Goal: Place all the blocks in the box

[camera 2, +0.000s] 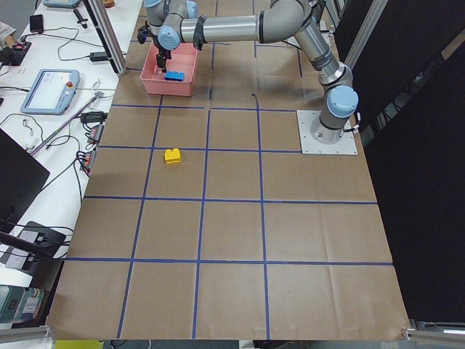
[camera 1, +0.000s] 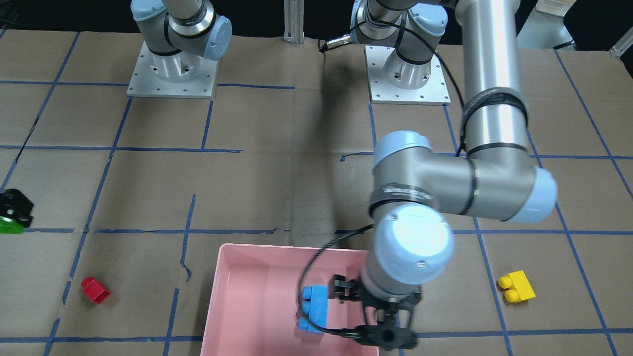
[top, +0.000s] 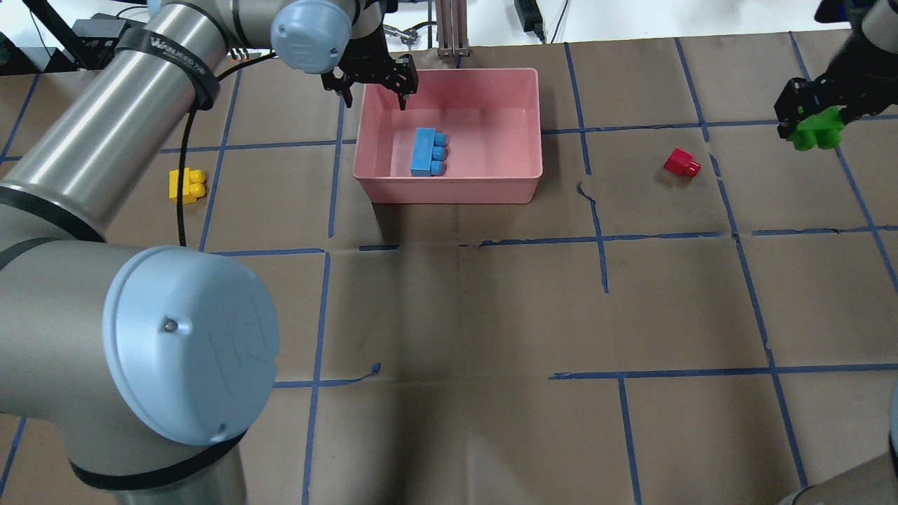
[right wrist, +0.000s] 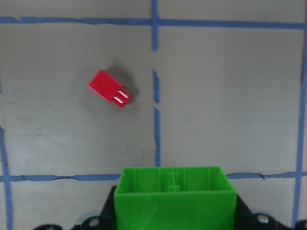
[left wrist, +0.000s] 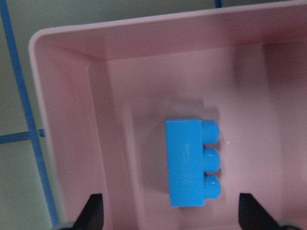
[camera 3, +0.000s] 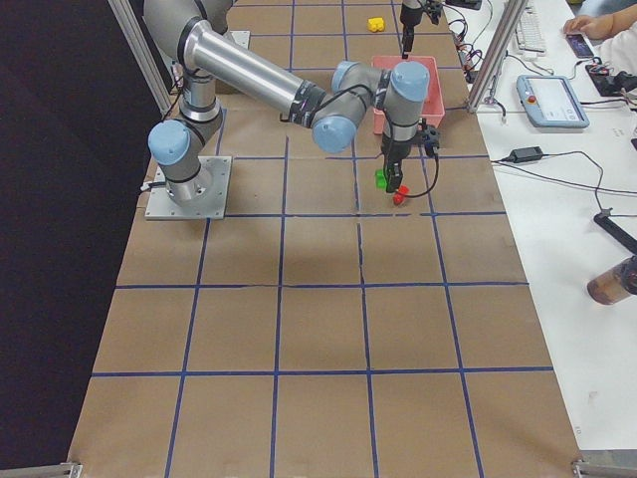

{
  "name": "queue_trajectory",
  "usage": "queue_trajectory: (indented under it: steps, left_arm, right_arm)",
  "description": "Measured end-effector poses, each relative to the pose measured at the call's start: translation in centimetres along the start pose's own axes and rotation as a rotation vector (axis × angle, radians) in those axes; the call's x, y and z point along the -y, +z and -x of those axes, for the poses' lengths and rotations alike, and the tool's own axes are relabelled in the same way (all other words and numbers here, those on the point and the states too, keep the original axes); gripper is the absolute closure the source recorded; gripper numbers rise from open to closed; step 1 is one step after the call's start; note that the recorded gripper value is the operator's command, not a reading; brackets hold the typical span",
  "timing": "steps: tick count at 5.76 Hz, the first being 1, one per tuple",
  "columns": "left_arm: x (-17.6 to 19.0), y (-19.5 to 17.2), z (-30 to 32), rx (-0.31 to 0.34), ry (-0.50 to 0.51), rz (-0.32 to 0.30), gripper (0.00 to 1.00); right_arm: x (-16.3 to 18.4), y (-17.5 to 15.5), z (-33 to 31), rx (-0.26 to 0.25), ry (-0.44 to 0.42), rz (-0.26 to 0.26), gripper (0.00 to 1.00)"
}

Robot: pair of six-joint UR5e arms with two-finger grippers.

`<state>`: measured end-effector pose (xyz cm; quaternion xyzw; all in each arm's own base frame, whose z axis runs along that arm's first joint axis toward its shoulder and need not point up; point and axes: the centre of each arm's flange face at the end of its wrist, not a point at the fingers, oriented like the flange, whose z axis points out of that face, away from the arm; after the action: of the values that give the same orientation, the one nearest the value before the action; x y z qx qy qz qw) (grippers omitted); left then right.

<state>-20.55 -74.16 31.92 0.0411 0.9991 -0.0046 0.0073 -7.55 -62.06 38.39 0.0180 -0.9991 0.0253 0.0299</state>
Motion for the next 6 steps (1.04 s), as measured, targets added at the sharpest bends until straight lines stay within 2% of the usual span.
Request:
queue_trajectory:
  steps: [1,3,5,6]
  left_arm:
    - [-1.3,-0.1,6.3,0.002,-0.023,0.032,0.01]
    - [-5.1,1.8,17.7,-0.013,-0.017,0.095,0.01]
    - [-7.7,5.7,27.0,0.002,-0.027,0.107,0.01]
    - [-7.8,7.9,30.0,0.013,-0.057,0.091,0.01]
  right_arm:
    - [1.6,-1.1,7.8,0.006,-0.049,-0.026,0.62]
    - [5.7,-0.6,20.8,0.044,-0.053,-0.061,0.62]
    - [11.1,3.1,32.7,0.071,-0.024,-0.086,0.59]
    - [12.5,5.3,37.0,0.081,-0.011,-0.101,0.01]
